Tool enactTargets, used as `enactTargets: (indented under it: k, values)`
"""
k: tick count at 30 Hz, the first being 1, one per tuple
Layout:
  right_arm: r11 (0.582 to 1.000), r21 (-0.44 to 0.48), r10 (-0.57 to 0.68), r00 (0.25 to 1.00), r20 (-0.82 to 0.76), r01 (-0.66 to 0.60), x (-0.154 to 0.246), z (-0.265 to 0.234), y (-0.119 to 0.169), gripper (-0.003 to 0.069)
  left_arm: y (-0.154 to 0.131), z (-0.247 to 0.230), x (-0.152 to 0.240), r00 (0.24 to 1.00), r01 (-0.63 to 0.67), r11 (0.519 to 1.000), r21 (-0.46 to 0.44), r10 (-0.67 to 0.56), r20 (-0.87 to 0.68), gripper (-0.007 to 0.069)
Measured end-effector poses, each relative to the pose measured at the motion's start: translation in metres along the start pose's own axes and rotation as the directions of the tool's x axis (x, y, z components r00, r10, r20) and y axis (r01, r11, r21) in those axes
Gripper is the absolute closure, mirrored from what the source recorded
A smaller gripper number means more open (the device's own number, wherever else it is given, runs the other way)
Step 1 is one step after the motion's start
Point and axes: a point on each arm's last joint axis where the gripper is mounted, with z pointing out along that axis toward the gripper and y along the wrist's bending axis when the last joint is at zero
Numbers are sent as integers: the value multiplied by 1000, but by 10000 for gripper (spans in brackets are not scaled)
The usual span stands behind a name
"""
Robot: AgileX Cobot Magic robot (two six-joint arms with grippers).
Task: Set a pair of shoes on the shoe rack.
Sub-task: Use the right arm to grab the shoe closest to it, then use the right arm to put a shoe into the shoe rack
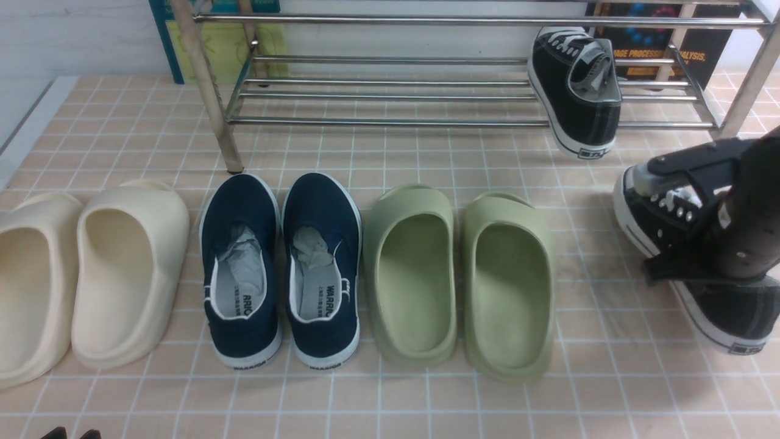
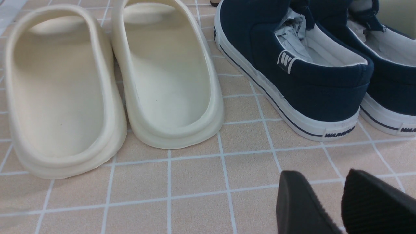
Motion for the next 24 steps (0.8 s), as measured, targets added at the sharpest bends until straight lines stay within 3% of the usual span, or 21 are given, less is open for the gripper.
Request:
enactTargets:
  k: [8,15,24]
  values:
    - [999,23,-32,990,139,29,-31,-38,-7,664,0,0,0,1000,0,1000,0,0,0,386]
    - [998,59,-25,969,245,11,-74,-20,-21,664,0,0,0,1000,0,1000,0,0,0,386]
    - [995,98,-58,964,260,34,-117,13,-36,664,0,0,0,1000,0,1000,0,0,0,386]
